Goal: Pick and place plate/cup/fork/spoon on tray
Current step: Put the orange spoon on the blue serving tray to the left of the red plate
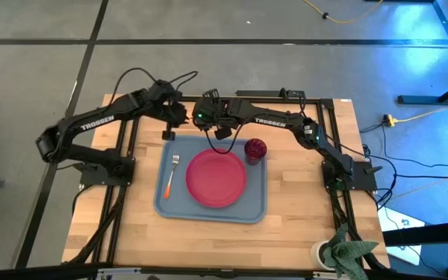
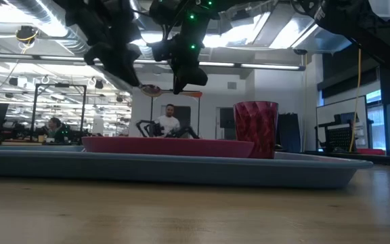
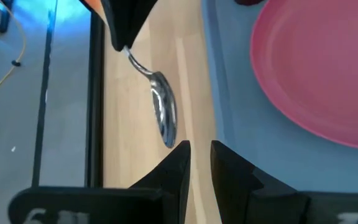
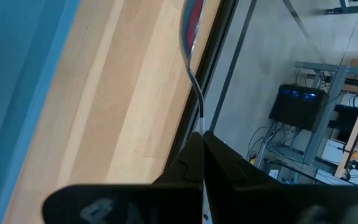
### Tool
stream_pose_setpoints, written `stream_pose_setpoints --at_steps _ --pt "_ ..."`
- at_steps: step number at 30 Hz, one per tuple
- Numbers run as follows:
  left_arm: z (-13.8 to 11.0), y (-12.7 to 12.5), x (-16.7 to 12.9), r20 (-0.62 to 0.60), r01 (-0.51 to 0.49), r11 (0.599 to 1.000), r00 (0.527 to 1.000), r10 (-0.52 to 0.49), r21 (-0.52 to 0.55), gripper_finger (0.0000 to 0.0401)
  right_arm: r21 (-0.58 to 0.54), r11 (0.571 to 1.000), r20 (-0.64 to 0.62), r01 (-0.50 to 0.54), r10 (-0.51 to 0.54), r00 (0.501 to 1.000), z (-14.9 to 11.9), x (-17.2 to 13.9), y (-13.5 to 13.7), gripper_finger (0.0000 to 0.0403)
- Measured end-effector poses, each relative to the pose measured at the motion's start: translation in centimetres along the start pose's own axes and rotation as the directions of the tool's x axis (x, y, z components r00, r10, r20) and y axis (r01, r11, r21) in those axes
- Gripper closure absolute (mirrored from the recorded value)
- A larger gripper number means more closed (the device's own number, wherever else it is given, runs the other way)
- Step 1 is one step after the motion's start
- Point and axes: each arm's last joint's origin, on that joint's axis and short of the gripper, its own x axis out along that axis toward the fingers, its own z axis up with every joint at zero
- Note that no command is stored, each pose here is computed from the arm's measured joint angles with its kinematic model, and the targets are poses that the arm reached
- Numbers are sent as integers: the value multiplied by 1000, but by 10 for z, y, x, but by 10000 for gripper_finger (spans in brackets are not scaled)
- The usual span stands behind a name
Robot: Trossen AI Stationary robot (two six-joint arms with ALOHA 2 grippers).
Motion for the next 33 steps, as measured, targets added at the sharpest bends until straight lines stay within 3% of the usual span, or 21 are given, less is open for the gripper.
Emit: stream_pose_setpoints --at_steps 17,25,33 --pt "4 5 7 25 -36 998 999 37 -51 345 3 1000 1 4 -4 1000 0 -1 -1 403" --pt "8 1 -2 -2 -110 991 994 110 -72 345 1 1000 10 -6 6 1000 0 -1 0 403" --pt "7 -1 -2 -18 -93 993 996 92 -76 345 1 1000 21 -17 17 1000 1 -1 0 403"
